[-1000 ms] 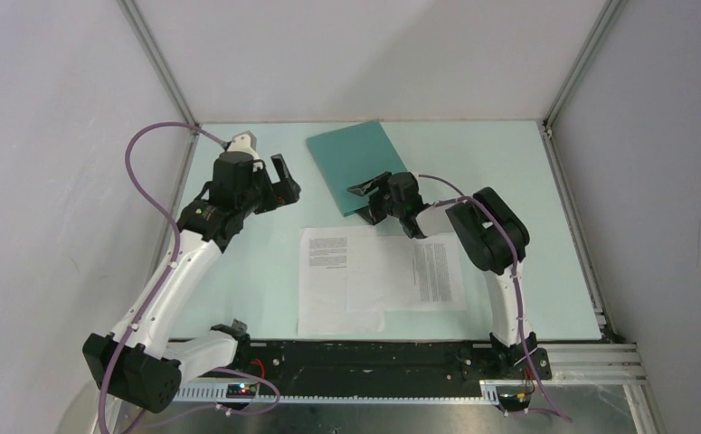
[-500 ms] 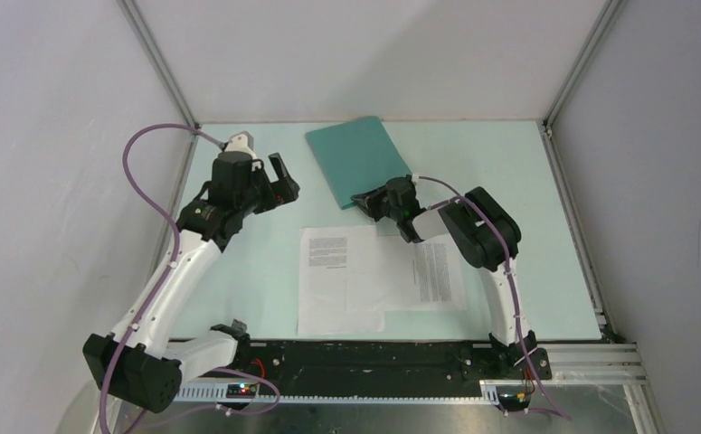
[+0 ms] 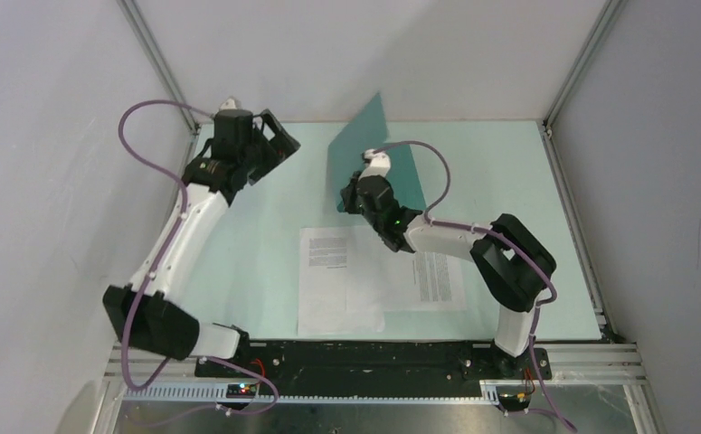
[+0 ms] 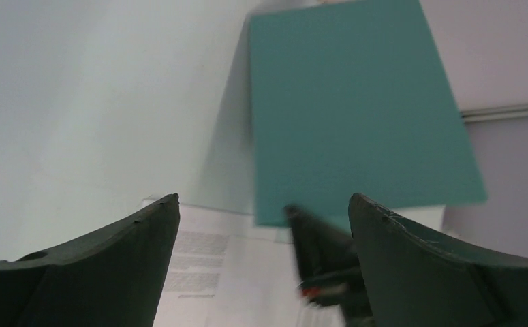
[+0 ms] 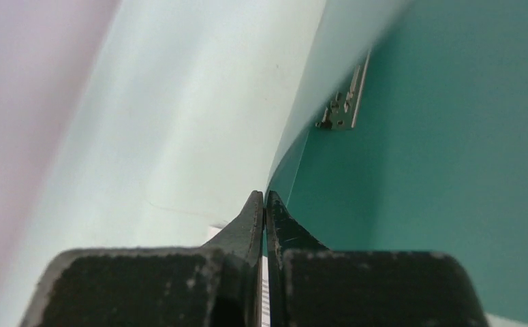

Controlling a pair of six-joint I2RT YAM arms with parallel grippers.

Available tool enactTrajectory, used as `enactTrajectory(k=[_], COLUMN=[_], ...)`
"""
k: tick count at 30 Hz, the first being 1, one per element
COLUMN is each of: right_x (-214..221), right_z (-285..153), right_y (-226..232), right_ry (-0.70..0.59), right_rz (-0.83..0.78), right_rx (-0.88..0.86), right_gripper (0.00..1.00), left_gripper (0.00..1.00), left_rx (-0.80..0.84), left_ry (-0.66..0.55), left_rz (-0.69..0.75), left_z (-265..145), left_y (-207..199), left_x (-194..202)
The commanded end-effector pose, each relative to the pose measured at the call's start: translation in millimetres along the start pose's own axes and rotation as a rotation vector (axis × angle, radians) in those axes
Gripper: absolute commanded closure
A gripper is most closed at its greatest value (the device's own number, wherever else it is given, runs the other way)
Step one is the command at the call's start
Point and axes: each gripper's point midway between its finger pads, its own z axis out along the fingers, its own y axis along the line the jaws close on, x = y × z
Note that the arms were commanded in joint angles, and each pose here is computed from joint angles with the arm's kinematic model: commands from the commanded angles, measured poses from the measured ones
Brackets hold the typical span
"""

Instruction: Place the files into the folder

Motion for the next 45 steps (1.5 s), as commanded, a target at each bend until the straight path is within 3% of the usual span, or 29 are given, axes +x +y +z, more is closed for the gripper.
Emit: enactTrajectory(k=[1,7,11,16,22,23,25,26,28,31,40,42,45], right_x=[-8.7,11.3,22.3,32.3,33.4,33.1,35.2,35.6,33.2,36.1,43.8,45.6,40.4], right_z=[-13.3,-19.4,-20.7,-17.7,-14.3,-13.8,-15.7,-17.0,-23.9,-35.1,-89.5,-101.1,-110.7], right_y=[6.7,22.2,27.2,33.0,37.2,38.5,40.9,41.8,46.9,50.6,59.6,61.5,62.2], right_ry=[-0.079,-0.083,-0.087,-0.083,-0.078,-0.078,-0.069,-0.067,-0.062,-0.026,0.095,0.119,0.146], right_rz=[-0.457,-0.758,-0.923,-0.993,-1.001,-1.002,-1.008,-1.005,-0.988,-0.966,-0.787,-0.748,-0.679], right_rx=[0.094,0.110,0.128,0.129,0.135,0.136,0.132,0.130,0.121,0.097,-0.054,-0.091,-0.110], right_gripper=[1.00,1.00,1.00,1.00,0.98,0.96,0.82,0.68,0.51,0.37,0.26,0.23,0.21], left_gripper=[0.02,0.02,0.02,0.00,0.25,0.28,0.33,0.35,0.41,0.44,0.49,0.32,0.21], left_rx=[0.067,0.137,0.103,0.011,-0.091,-0.107,-0.126,-0.136,-0.148,-0.156,-0.246,-0.288,-0.345], left_ry=[-0.013,0.058,0.093,0.097,0.088,0.084,0.077,0.070,0.065,0.062,0.083,0.066,0.036], left_rz=[-0.100,-0.045,0.037,0.079,0.130,0.147,0.176,0.194,0.222,0.267,0.345,0.341,0.324], left_z=[18.0,53.6,71.6,83.3,94.4,96.3,97.9,98.3,98.9,101.1,106.4,99.2,89.7], left_y=[-38.1,-73.0,-65.1,-37.7,-9.0,-4.6,0.8,3.1,6.8,9.7,46.6,59.2,75.2], left_x=[-29.0,-38.4,-31.4,-19.2,-11.9,-11.9,-12.9,-14.3,-15.7,-17.1,-9.2,-11.4,-15.9])
